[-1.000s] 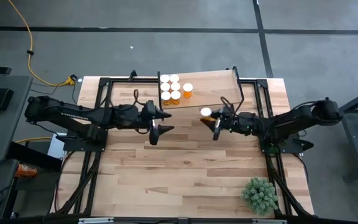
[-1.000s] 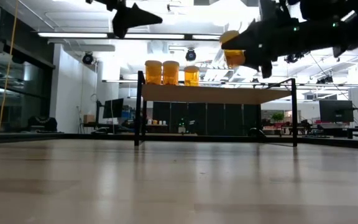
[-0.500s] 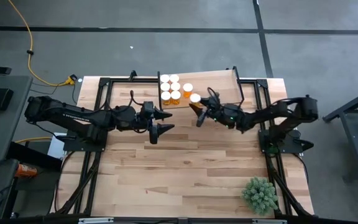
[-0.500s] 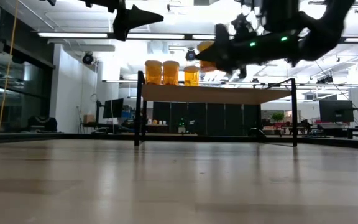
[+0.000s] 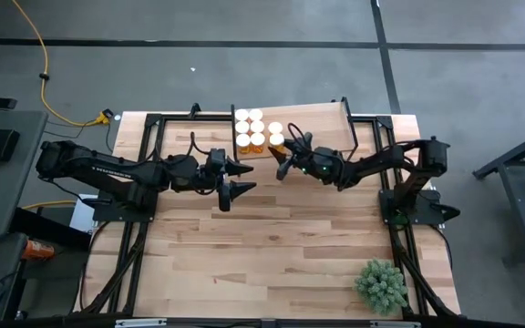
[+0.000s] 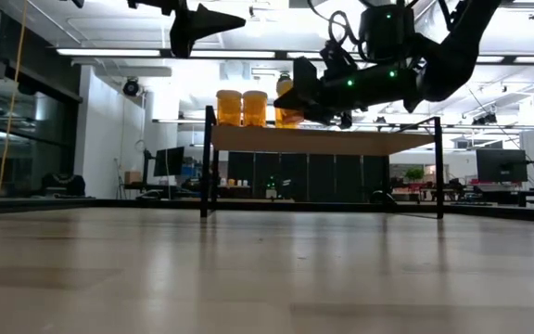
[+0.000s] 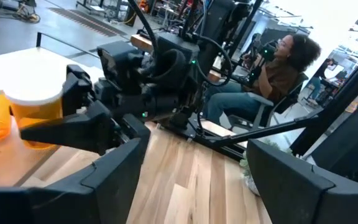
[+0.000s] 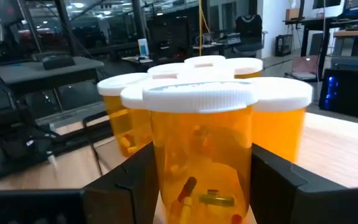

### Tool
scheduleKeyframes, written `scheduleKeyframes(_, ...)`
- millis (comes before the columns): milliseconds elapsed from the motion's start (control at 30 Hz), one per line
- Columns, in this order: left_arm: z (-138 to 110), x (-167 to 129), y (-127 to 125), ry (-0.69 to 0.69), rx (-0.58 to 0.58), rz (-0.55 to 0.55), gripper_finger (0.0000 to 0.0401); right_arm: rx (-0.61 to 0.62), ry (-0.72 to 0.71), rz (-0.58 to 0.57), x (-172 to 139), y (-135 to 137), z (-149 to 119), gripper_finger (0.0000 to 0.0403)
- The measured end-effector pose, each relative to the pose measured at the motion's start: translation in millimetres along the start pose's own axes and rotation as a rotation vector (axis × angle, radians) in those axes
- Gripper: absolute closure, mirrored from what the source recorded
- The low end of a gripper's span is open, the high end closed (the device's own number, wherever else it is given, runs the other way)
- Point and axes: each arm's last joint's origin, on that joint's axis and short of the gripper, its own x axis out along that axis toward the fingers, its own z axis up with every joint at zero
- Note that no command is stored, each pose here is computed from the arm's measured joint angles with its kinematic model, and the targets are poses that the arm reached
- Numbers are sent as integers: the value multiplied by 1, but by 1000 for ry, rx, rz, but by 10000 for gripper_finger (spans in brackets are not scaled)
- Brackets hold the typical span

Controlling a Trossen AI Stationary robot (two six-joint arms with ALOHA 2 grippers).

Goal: Pick and place medicine bottles onto shelf by color
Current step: Put the orange pill bottle on the shelf aligned with the other orange pill bottle

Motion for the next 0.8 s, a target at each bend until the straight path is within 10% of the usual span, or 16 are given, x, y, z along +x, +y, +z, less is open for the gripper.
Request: scheduleKeyframes(800,-1,0,0,5,9,3,124,35,44,-24,2,-6,-4,205)
